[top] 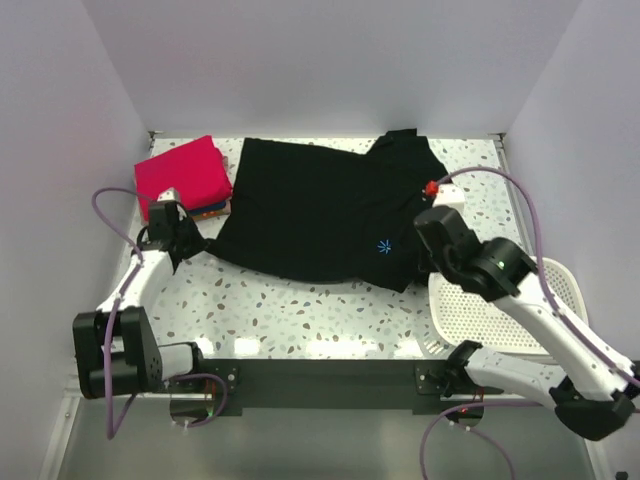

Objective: Fold and stack the t-shirts
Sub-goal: Fold the tshirt

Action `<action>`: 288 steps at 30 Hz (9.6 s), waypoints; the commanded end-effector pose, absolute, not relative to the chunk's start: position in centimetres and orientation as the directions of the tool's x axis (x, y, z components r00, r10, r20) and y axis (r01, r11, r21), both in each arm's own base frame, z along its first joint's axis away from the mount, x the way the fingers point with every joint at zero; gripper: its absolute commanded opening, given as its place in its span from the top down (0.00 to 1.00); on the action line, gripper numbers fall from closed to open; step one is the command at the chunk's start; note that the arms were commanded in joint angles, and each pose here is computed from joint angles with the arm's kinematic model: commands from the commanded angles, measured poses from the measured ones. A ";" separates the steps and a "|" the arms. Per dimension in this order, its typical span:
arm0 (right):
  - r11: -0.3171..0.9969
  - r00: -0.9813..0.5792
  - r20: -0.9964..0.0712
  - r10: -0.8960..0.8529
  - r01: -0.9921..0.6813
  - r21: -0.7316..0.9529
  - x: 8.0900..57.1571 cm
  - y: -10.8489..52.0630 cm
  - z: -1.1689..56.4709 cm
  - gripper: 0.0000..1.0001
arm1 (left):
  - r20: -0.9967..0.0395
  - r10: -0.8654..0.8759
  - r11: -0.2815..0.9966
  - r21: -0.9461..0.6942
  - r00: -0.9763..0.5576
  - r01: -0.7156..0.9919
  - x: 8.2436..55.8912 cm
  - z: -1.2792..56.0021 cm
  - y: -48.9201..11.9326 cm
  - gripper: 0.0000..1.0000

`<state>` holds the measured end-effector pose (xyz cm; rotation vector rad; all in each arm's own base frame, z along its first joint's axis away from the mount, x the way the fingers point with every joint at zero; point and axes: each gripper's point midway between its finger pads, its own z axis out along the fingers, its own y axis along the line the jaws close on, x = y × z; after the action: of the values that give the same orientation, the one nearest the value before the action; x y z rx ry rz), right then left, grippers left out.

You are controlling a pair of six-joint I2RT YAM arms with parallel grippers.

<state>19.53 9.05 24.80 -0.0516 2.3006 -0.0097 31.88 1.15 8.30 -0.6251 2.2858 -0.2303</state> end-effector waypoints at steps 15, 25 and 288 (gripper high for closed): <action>0.999 -0.689 -0.724 -0.034 0.002 -0.049 35.8 8.3 21.0 1.00 | -0.631 -0.431 0.900 -0.353 -0.645 -0.256 41.3 10.5 0.5 1.00; 0.996 -0.725 -0.689 -0.004 0.061 -0.070 40.4 4.2 20.0 1.00 | -0.621 -0.366 0.927 -0.313 -0.693 -0.208 44.1 10.4 -1.0 1.00; 0.941 -0.867 -0.480 0.134 -0.041 0.335 47.1 13.2 11.1 0.39 | -0.670 -0.099 0.958 -0.265 -0.736 0.112 41.7 4.1 -16.5 0.00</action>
<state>48.45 12.62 10.15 0.0758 2.5994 0.4502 40.25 -16.66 3.59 -0.0209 2.3912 -0.4256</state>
